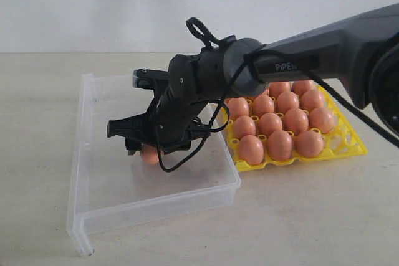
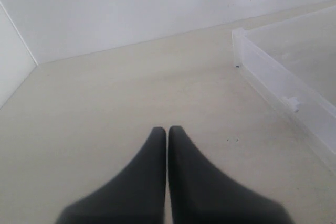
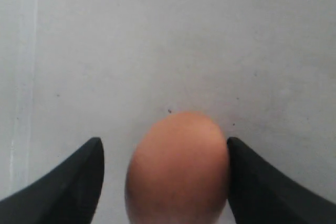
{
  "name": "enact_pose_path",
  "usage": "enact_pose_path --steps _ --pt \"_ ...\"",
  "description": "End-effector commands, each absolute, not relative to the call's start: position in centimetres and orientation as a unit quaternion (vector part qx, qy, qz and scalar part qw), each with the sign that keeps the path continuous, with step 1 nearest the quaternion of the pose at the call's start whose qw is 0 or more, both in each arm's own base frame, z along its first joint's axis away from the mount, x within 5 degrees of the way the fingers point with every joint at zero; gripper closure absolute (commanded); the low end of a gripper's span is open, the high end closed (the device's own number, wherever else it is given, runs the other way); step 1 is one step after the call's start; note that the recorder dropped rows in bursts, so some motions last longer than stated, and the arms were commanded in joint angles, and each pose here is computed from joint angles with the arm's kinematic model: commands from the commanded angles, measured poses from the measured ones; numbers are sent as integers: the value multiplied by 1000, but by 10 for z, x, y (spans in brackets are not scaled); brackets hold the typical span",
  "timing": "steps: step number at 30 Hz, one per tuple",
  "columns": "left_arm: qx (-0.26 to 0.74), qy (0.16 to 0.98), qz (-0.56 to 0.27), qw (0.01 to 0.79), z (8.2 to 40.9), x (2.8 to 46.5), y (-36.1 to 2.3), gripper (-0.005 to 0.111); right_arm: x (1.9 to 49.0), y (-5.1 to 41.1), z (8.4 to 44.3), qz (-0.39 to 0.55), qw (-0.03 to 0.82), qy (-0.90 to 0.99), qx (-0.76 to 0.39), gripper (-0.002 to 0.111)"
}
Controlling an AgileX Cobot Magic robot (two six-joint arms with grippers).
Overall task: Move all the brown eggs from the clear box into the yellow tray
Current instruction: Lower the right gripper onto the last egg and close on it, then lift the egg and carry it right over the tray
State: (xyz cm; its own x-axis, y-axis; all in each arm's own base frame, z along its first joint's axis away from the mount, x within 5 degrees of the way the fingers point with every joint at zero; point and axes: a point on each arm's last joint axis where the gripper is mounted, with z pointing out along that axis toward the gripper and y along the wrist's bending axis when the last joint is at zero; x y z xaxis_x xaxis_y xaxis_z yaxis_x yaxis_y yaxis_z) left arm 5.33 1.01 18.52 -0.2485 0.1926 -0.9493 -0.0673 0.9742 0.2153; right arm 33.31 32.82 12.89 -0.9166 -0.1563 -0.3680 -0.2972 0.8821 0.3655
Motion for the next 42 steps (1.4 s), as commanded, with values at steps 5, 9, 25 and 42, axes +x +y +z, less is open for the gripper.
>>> enact_pose_path --steps 5,9,25,42 --pt "39 784 103 611 184 53 10 105 335 330 121 210 170 956 -117 83" --pt "39 784 103 611 184 53 10 105 334 329 123 205 173 952 -145 109" --pt "39 784 103 611 184 53 10 105 270 271 218 332 546 768 -49 109" --pt "39 784 103 611 184 53 10 105 220 17 176 318 555 768 40 109"
